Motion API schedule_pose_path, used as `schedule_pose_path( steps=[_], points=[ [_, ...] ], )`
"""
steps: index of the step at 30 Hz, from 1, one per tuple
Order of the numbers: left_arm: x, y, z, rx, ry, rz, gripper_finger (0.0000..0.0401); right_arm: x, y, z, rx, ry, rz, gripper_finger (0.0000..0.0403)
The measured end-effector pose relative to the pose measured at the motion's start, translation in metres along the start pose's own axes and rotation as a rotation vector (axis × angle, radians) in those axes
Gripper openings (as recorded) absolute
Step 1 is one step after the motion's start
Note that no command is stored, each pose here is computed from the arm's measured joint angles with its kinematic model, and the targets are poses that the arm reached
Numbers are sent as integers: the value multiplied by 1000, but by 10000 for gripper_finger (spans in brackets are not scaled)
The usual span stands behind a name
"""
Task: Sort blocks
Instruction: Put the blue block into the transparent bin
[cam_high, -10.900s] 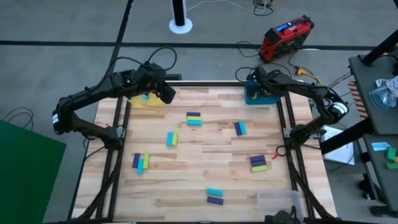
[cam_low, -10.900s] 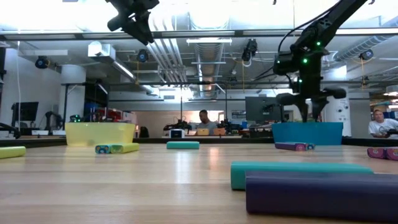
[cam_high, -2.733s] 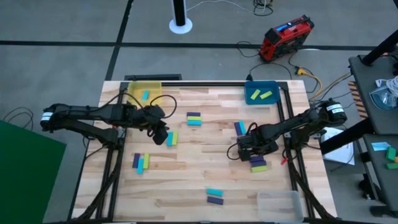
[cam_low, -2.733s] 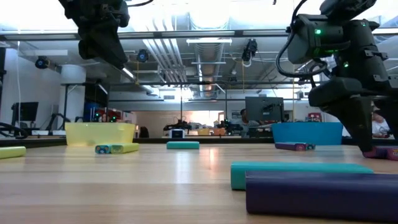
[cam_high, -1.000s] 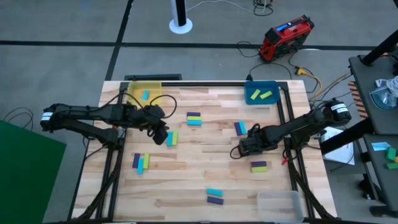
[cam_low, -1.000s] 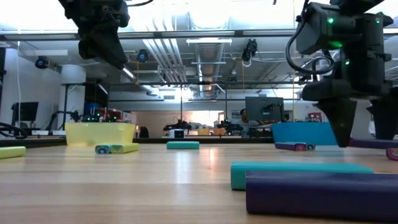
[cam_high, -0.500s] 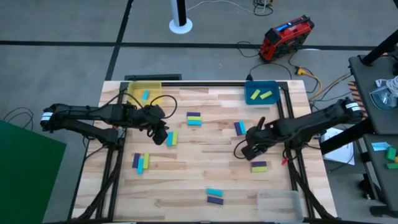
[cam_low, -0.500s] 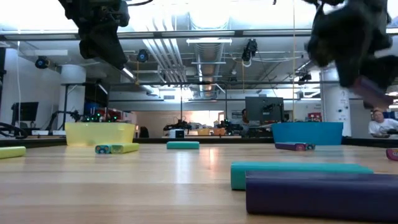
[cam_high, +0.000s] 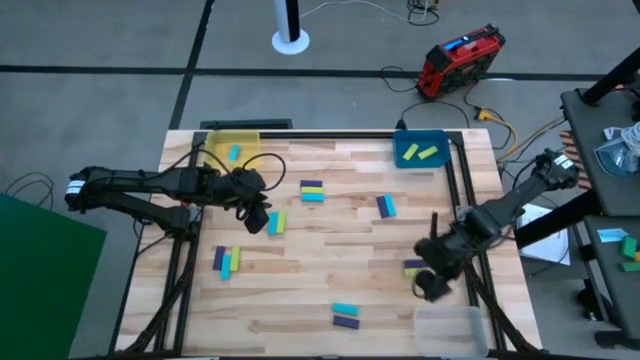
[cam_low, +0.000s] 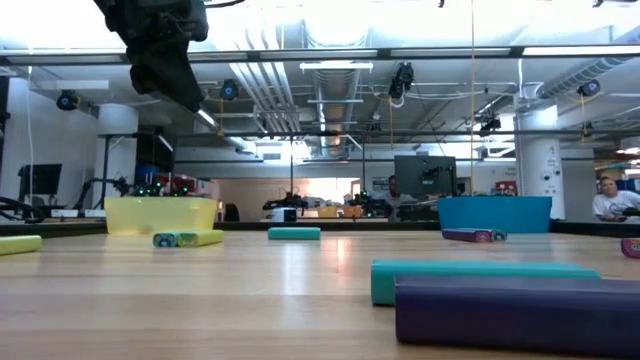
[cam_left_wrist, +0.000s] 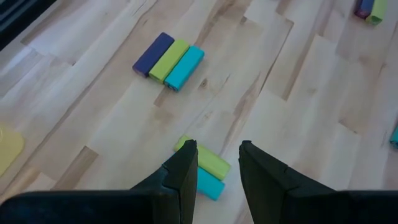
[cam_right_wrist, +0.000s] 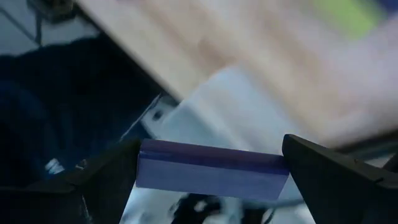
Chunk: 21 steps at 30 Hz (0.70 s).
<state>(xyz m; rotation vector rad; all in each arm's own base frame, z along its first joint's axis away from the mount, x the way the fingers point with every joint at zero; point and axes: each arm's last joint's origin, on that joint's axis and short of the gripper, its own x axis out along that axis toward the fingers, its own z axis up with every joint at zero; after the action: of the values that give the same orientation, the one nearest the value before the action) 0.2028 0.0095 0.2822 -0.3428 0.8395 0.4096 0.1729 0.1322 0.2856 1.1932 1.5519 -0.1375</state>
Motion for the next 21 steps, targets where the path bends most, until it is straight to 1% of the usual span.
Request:
schedule_pose_path(
  steps=[3,5,10,15,21],
  points=[
    [0,0,0,24,0,2,97,6,5,-16,64,41,27,379],
    [0,1,1,33,-1,4,97,13,6,-23,111,44,27,379],
    [1,3,1,42,-2,12,97,32,2,-31,201,23,-29,379],
    [1,4,1,53,0,13,97,53,4,-34,226,21,-87,379],
    [1,4,1,69,1,13,97,82,10,-36,206,33,-110,379]
  ],
)
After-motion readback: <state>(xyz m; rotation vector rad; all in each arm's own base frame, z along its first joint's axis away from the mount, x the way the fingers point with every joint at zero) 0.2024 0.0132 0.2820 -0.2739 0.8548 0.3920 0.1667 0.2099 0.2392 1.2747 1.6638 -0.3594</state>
